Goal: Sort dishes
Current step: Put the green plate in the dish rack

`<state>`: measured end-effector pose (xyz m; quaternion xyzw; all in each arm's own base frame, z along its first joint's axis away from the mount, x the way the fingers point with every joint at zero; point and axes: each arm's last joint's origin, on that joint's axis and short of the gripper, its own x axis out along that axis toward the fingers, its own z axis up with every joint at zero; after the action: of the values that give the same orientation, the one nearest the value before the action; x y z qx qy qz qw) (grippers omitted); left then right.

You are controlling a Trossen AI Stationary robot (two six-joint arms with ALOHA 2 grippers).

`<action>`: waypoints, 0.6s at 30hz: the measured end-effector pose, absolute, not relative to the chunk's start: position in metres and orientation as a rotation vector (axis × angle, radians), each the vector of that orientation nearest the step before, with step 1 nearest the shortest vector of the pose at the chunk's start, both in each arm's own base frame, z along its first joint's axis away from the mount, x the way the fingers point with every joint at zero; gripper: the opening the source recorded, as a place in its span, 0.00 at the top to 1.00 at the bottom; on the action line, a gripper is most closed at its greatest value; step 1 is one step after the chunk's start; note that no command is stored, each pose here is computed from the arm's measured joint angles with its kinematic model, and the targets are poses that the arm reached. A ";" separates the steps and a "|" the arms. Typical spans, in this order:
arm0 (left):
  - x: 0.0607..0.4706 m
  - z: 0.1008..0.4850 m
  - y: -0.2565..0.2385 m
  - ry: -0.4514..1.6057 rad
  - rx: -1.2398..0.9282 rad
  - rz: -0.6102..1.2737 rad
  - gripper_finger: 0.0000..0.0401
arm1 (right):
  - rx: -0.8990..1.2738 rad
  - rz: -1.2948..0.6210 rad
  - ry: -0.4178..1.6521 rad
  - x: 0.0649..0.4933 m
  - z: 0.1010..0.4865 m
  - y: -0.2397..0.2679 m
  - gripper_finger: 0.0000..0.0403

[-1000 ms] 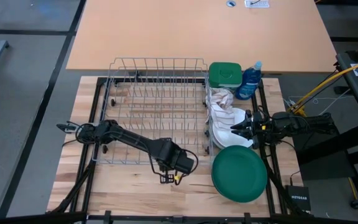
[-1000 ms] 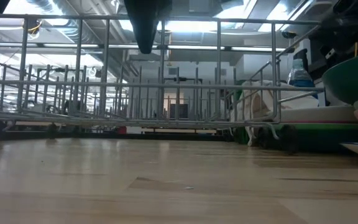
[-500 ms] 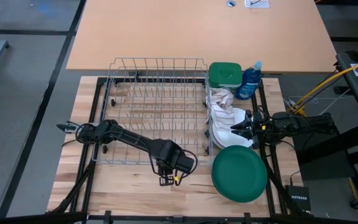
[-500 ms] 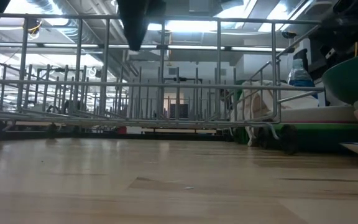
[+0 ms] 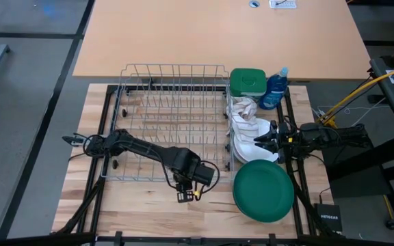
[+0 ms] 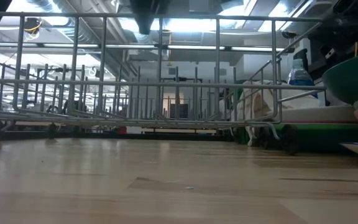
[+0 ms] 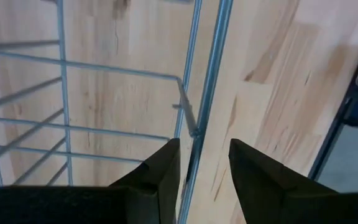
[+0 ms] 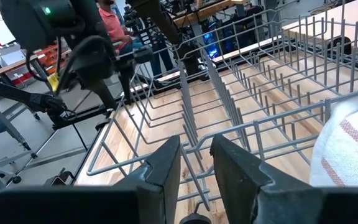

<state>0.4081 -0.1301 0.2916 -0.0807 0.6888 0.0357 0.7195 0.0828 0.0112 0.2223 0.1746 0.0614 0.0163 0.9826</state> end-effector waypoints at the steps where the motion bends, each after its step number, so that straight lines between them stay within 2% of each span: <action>1: 0.409 0.294 -0.129 1.513 -0.183 0.078 0.68 | 0.351 0.032 0.124 0.083 0.222 0.011 0.75; 14: 0.408 0.327 -0.103 1.392 -0.253 0.089 0.68 | 0.344 0.024 0.163 0.082 0.218 0.011 0.75; 18: 0.419 0.335 -0.095 1.256 -0.296 0.069 0.68 | 0.342 0.022 0.173 0.082 0.217 0.011 0.75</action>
<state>0.4189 -0.0951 0.3353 -0.1378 0.5852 0.0319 0.7985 0.0821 0.0110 0.2174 0.1700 0.0860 0.0111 0.9816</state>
